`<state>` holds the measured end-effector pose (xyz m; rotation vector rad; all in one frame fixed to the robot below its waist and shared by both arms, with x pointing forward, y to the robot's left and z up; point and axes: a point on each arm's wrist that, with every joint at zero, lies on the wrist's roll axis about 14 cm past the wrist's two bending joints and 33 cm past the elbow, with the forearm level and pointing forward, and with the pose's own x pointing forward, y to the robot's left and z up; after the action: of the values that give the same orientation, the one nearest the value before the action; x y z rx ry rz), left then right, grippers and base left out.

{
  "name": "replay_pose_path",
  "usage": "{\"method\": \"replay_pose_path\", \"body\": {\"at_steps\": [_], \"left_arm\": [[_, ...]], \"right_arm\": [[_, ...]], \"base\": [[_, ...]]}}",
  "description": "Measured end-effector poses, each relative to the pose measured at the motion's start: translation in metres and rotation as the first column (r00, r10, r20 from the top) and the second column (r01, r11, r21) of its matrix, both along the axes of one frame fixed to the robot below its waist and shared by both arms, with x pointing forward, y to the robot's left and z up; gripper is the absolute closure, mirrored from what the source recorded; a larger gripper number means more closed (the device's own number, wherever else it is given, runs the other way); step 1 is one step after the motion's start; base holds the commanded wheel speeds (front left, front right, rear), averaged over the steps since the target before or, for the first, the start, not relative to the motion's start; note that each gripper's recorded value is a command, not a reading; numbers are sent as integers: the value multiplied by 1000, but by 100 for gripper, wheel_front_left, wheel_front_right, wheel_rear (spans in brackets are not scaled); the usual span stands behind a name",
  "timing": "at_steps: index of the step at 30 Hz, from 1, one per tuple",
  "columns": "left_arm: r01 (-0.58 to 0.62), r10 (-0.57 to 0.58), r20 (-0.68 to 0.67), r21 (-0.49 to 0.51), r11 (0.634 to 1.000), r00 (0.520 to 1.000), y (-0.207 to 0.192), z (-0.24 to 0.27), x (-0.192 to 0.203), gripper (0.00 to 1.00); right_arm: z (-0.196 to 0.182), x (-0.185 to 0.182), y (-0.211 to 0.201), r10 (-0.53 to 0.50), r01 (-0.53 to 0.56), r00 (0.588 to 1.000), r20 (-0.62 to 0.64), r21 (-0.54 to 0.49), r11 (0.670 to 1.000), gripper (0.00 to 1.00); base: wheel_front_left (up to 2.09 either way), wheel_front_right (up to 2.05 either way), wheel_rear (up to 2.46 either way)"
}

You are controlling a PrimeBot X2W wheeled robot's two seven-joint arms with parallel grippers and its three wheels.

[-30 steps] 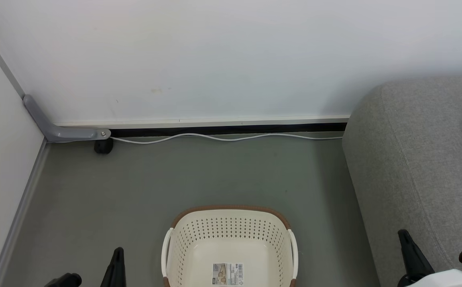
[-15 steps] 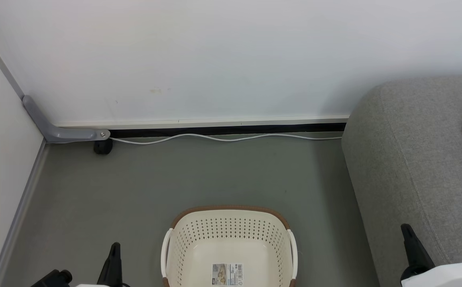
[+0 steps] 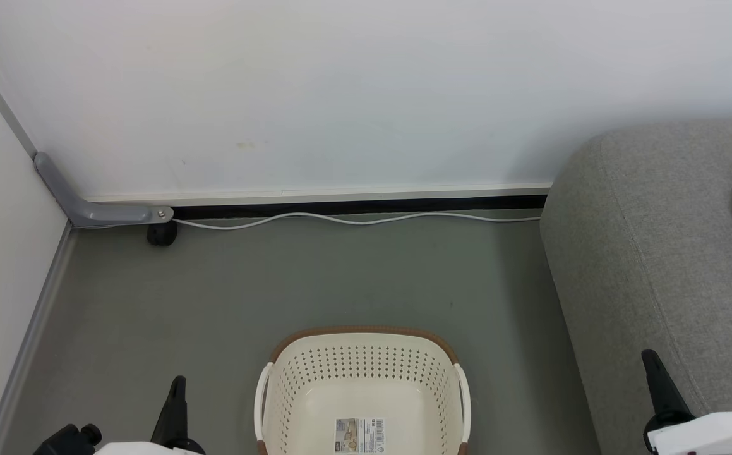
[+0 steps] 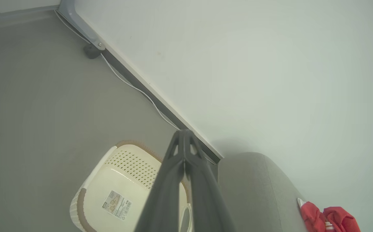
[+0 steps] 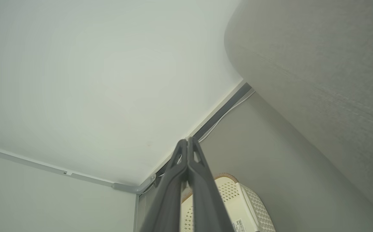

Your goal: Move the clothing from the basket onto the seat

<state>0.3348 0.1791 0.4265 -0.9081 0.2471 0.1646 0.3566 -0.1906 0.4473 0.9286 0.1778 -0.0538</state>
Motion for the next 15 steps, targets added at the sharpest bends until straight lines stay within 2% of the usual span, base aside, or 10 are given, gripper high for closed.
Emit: {"method": "replay_pose_path", "body": {"at_steps": [15], "left_arm": [[-23, 27, 25, -165, 986, 999, 2, 8, 9, 100]], "right_arm": [[6, 5, -5, -47, 46, 999, 3, 154, 987, 100]], "base": [[0, 0, 0]]}}
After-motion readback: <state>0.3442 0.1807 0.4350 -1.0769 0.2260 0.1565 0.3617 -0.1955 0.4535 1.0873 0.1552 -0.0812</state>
